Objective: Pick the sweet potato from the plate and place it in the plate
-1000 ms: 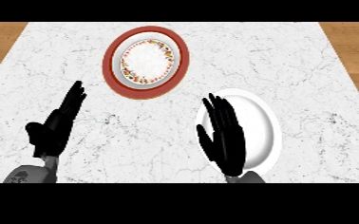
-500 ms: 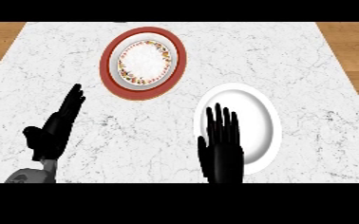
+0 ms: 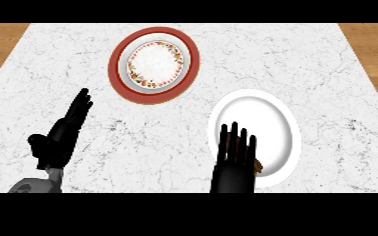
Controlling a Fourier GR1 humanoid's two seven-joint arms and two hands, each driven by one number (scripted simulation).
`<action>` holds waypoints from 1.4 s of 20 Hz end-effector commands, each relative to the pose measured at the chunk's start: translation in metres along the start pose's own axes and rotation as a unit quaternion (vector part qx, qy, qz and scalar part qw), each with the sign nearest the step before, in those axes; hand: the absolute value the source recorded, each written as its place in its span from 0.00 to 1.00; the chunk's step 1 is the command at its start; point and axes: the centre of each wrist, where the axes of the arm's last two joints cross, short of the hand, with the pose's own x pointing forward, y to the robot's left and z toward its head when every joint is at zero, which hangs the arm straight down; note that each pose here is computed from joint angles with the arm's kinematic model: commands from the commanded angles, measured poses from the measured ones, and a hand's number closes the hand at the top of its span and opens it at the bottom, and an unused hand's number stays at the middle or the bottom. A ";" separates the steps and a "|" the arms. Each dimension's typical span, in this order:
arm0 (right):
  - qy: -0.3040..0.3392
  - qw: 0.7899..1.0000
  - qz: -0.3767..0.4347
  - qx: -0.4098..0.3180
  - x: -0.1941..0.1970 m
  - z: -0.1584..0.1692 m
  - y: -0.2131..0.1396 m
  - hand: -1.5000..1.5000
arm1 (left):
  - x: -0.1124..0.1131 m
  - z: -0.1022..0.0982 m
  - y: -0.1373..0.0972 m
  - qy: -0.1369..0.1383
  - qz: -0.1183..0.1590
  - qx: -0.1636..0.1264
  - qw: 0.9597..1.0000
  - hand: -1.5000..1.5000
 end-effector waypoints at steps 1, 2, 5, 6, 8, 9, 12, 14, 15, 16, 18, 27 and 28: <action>0.083 0.995 0.042 0.036 0.009 -0.017 -0.025 0.00 | 0.003 0.006 0.002 -0.007 0.007 0.003 1.000 0.50; 0.091 0.993 0.056 0.041 0.012 0.007 -0.014 0.00 | 0.001 0.004 0.007 -0.006 0.003 -0.002 1.000 0.50; 0.111 0.991 0.067 0.037 0.015 -0.007 -0.017 0.00 | 0.016 -0.011 -0.003 -0.008 0.004 -0.002 1.000 0.50; 0.107 0.991 0.068 0.041 0.013 -0.018 -0.033 0.00 | -0.001 0.000 0.012 -0.007 -0.001 0.006 1.000 0.50; 0.129 0.984 0.110 0.049 0.010 -0.019 -0.009 0.00 | 0.001 -0.005 0.001 0.005 0.011 -0.008 1.000 0.50; 0.125 0.983 0.117 0.065 0.007 -0.011 -0.006 0.00 | 0.014 -0.012 0.004 -0.010 -0.003 -0.002 1.000 0.50; 0.137 0.982 0.106 0.076 0.007 -0.018 -0.020 0.00 | 0.008 0.000 -0.011 -0.007 0.009 -0.003 1.000 0.50; 0.137 0.981 0.105 0.087 0.005 -0.048 -0.014 0.00 | -0.003 -0.001 0.000 0.000 0.008 0.002 1.000 0.50; 0.145 0.980 0.105 0.085 0.005 -0.041 0.003 0.00 | 0.000 0.000 0.007 -0.001 0.005 -0.005 1.000 0.50; 0.144 0.981 0.100 0.081 -0.001 -0.045 -0.008 0.00 | 0.008 -0.003 0.010 -0.007 0.004 0.002 1.000 0.50; 0.150 0.980 0.100 0.086 -0.001 -0.040 -0.002 0.00 | -0.001 -0.004 -0.011 -0.009 -0.002 0.006 1.000 0.50; 0.175 0.973 0.131 0.077 -0.015 -0.071 0.020 0.00 | 0.003 -0.013 -0.001 -0.003 0.002 -0.011 1.000 0.50; 0.172 0.972 0.136 0.084 -0.018 -0.072 0.021 0.00 | 0.002 0.004 0.006 0.003 0.001 -0.008 1.000 0.50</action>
